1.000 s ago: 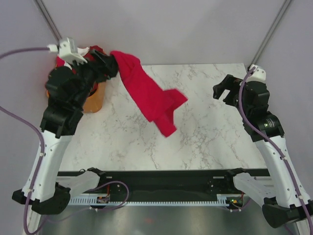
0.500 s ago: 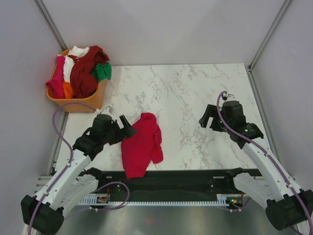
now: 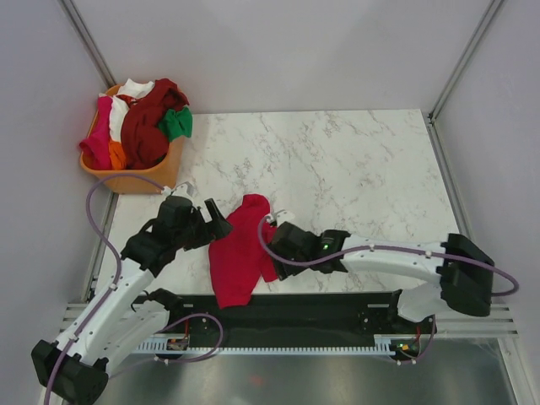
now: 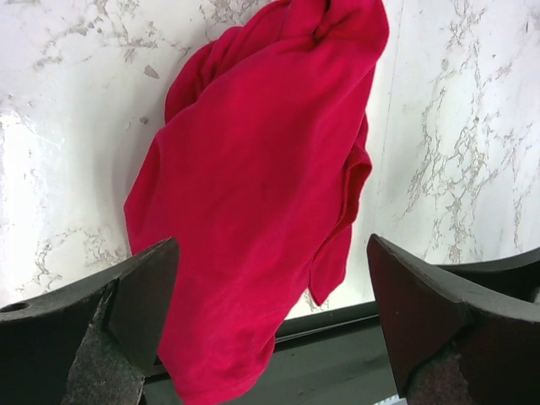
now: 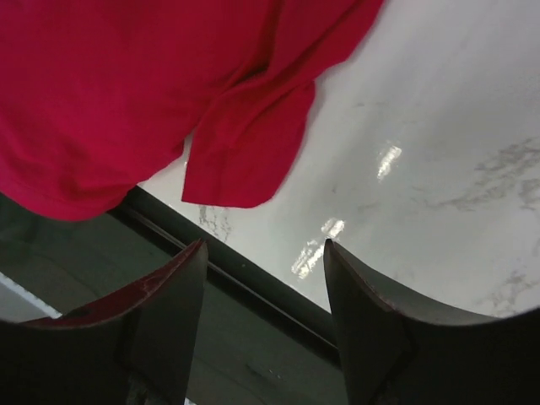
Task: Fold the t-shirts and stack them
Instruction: Flatten the tshirt out
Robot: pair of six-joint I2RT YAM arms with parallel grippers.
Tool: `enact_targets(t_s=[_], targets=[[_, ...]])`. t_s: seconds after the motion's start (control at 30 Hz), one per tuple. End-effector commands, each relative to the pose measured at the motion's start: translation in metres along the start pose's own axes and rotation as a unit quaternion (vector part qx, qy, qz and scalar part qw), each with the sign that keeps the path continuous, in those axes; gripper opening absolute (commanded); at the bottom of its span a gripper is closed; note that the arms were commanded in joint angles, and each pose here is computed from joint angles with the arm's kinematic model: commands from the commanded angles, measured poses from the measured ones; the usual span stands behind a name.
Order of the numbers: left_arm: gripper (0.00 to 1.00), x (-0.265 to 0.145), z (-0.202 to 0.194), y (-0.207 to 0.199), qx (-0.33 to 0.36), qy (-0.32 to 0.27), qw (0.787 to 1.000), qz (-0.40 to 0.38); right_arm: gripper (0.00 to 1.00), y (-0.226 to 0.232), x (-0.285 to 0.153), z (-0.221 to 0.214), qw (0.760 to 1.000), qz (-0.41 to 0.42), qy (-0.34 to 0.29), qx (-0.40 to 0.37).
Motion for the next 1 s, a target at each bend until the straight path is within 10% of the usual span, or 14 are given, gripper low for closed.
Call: enact_targets(t_s=[0.0, 0.73, 0.97], targets=[[1.0, -0.01, 0.006, -0.002, 0.026, -0.015, 1.0, 0.001, 0.64, 0.03, 0.013, 0.02, 0.999, -0.041, -0.024, -0.017], [1.0, -0.015, 0.007, -0.001, 0.02, -0.035, 0.999, -0.004, 0.54, 0.061, 0.077, 0.004, 0.997, -0.045, 0.036, -0.057], [1.0, -0.014, 0.007, 0.0, 0.019, -0.035, 0.999, -0.001, 0.19, 0.056, 0.084, -0.002, 0.995, -0.063, 0.041, -0.064]])
Point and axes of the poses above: each gripper's point midway between its finger pads, its own x axis out along the fingers, its own y axis along the line the jaws close on, z = x × y, the point moved 9 cm from there along -x, back along the fingers, and after that the axes turned 13 degrees about -x, right-handed, at the moved point
